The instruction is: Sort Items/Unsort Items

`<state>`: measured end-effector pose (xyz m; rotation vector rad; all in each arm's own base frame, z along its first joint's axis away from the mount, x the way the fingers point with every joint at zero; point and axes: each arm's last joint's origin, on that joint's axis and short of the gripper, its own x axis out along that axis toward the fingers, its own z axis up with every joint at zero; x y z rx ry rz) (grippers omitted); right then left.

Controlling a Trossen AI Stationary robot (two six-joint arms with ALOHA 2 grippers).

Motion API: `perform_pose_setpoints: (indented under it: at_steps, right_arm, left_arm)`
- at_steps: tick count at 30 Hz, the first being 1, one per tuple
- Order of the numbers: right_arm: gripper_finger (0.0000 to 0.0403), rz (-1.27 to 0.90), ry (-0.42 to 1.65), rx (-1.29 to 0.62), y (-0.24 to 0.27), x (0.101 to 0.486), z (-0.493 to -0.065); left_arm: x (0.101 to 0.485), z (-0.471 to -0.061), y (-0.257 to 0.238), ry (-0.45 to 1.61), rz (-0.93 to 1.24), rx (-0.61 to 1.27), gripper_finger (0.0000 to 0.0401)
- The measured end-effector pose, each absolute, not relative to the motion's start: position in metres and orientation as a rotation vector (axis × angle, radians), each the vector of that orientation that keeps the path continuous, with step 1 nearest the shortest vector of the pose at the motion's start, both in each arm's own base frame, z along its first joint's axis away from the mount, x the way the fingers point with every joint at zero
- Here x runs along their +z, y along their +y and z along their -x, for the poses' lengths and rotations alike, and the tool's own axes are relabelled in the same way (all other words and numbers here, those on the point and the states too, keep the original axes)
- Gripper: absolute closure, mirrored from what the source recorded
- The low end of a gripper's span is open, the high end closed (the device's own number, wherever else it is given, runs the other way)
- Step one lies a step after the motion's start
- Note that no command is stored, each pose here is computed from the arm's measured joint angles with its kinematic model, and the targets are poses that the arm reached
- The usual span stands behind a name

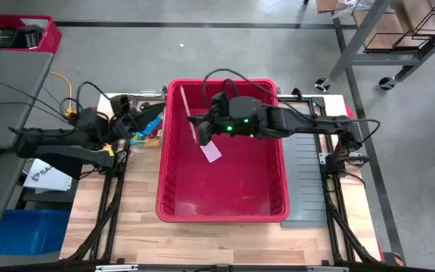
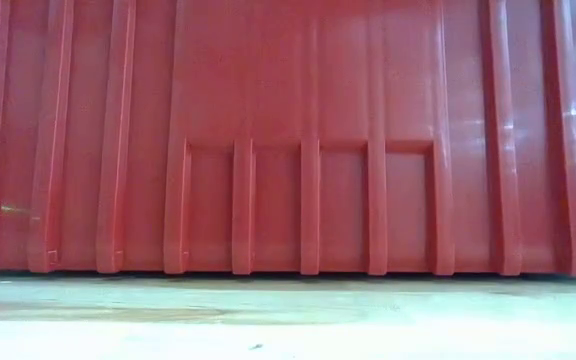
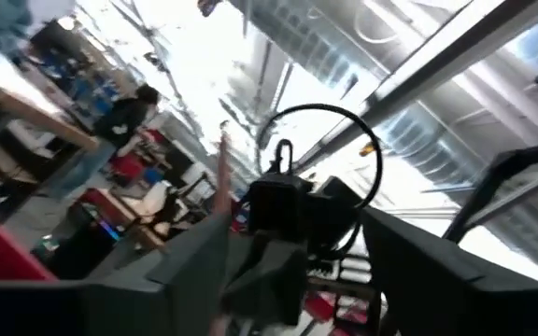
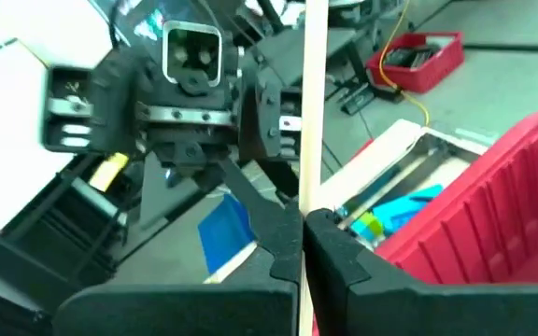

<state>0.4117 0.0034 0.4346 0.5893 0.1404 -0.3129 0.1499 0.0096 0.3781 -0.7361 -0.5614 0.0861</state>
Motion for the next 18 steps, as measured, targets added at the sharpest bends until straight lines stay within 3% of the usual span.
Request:
perform_pose_setpoints:
  at_steps: [6,18]
  right_arm:
    - [0.0402,-0.627,0.155,-0.258,0.008,0.432,-0.414]
    - [0.0403,-0.671,0.228,-0.234,0.022,0.425,-0.414]
  left_arm:
    - [0.368,-0.178,0.008,-0.475,0.775,0.023,0.0109]
    - [0.365,-0.209,0.007,-0.400,0.755,0.019,0.0105]
